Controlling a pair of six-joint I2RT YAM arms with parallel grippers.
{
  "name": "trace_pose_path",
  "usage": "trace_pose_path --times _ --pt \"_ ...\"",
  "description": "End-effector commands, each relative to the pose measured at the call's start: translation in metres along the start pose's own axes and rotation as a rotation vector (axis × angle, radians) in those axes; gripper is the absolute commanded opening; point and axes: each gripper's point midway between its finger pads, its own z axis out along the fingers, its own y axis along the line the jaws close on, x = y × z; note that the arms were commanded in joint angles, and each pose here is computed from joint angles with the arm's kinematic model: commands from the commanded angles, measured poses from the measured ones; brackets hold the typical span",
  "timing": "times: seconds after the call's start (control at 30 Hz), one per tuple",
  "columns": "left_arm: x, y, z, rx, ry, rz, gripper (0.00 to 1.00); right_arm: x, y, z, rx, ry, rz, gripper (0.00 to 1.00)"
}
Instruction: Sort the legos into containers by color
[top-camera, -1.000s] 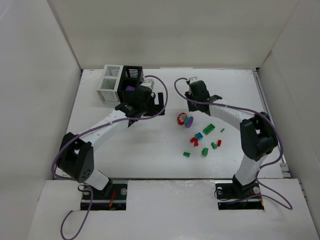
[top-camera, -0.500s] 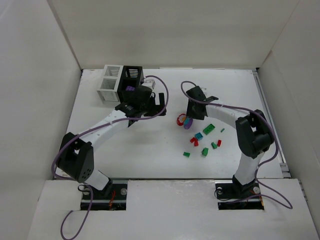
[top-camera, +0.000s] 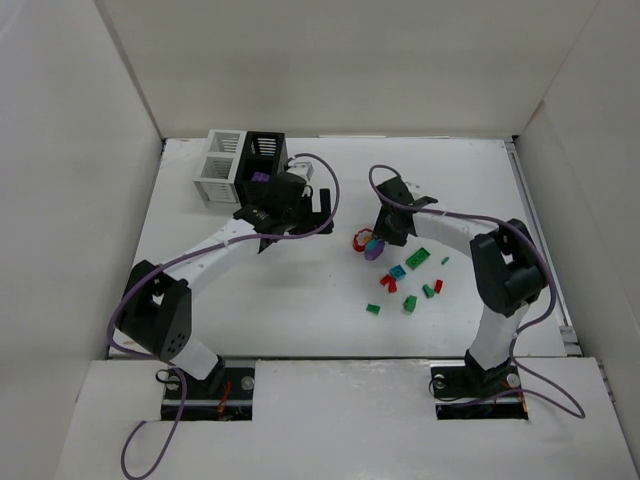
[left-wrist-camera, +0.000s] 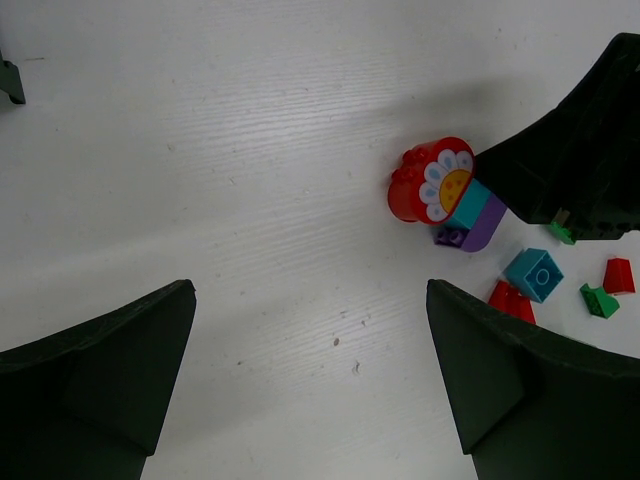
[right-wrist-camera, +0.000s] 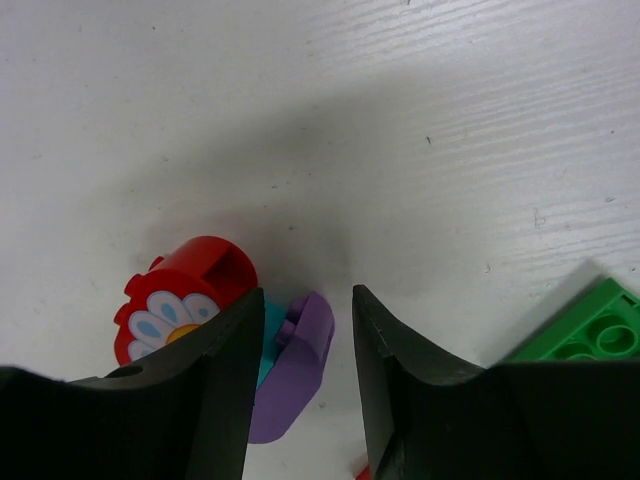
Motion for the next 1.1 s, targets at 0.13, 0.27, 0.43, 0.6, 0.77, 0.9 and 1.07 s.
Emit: trace_pose_path --times 0.13,0.27,0.43,0.6,0.77,0.9,1.07 --pt "-0.017 -0.012 -0.007 0.038 -0.048 0.015 1.00 -0.045 0.006 -0.031 -0.019 -0.236 -0.231 0.50" --pt "-0.017 -0.012 -0.009 0.042 -0.056 0.015 1.00 -0.055 0.009 -0.048 -0.082 -0.327 -0.475 0.51" --pt "-0.016 -0.013 -0.006 0.050 -0.052 0.024 1.00 -0.045 0.033 -0.057 -0.254 -0.348 -0.804 0.59" --pt "-0.016 -0.015 -0.006 0.058 -0.048 0.024 1.00 -0.019 0.057 -0.042 -0.397 -0.254 -0.933 0.63" --pt "-0.018 -0.010 -0.006 0.043 -0.055 0.018 1.00 -0.008 0.068 -0.036 -0.452 -0.218 -0.979 0.65" --pt "-0.020 -0.006 -0.006 0.037 -0.058 0.013 1.00 0.006 0.068 -0.028 -0.467 -0.161 -0.995 0.67" --pt "-0.020 -0.001 -0.003 0.026 -0.053 0.016 1.00 0.016 0.069 -0.027 -0.458 -0.134 -1.013 0.68"
